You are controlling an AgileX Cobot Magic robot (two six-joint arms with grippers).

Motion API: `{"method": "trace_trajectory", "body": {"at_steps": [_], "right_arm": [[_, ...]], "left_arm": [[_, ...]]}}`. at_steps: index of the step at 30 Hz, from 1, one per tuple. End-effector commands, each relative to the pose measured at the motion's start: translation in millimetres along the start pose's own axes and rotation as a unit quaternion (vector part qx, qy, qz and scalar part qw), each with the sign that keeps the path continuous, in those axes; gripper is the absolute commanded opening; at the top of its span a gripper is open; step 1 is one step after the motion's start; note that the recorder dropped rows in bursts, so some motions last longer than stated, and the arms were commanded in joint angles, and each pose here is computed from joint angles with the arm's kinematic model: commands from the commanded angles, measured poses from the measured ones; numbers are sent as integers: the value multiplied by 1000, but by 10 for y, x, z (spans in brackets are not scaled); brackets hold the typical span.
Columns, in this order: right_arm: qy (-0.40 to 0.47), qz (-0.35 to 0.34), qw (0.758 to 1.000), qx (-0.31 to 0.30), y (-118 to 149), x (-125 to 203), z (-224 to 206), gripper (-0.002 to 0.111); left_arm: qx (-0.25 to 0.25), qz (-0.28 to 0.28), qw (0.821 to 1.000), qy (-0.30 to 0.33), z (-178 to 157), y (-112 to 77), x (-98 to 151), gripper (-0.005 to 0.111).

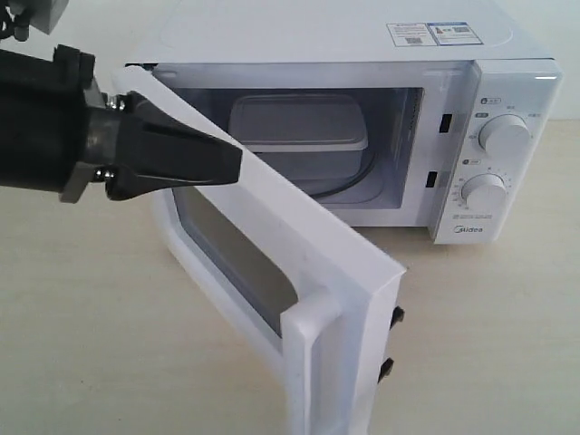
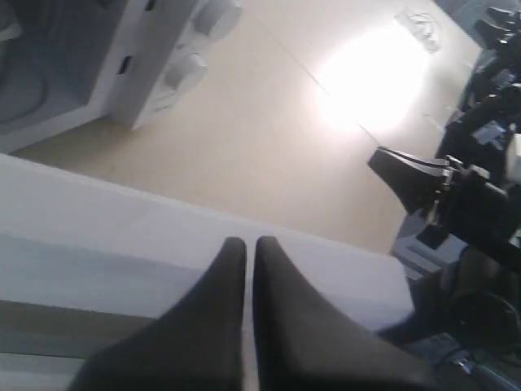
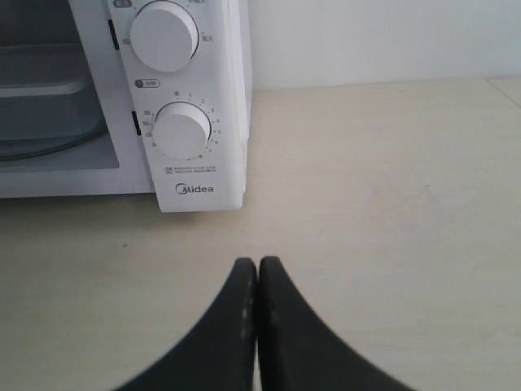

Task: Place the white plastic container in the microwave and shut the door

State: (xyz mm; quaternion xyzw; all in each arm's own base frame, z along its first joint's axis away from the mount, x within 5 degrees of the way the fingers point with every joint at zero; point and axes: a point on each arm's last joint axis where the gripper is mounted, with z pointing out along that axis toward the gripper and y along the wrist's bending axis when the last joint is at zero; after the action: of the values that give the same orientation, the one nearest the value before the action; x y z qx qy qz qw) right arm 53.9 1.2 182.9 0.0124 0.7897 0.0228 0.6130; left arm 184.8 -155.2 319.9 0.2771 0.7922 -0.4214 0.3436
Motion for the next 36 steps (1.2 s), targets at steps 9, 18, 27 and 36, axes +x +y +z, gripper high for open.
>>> {"method": "trace_trajectory", "body": {"at_steps": [9, 18, 27, 36], "right_arm": [[-4, -5, 1000, 2, -2, -6, -3, 0], [-4, -5, 1000, 2, -2, -6, -3, 0], [-4, -5, 1000, 2, -2, -6, -3, 0], [-4, -5, 1000, 2, -2, -6, -3, 0]], "left_arm": [[61, 22, 998, 16, -146, -167, 443, 4], [-98, 7, 995, -30, -150, 182, 665, 4], [-108, 26, 994, -4, 259, 480, 393, 4], [-75, 19, 997, -19, 552, 578, -28, 4]]}}
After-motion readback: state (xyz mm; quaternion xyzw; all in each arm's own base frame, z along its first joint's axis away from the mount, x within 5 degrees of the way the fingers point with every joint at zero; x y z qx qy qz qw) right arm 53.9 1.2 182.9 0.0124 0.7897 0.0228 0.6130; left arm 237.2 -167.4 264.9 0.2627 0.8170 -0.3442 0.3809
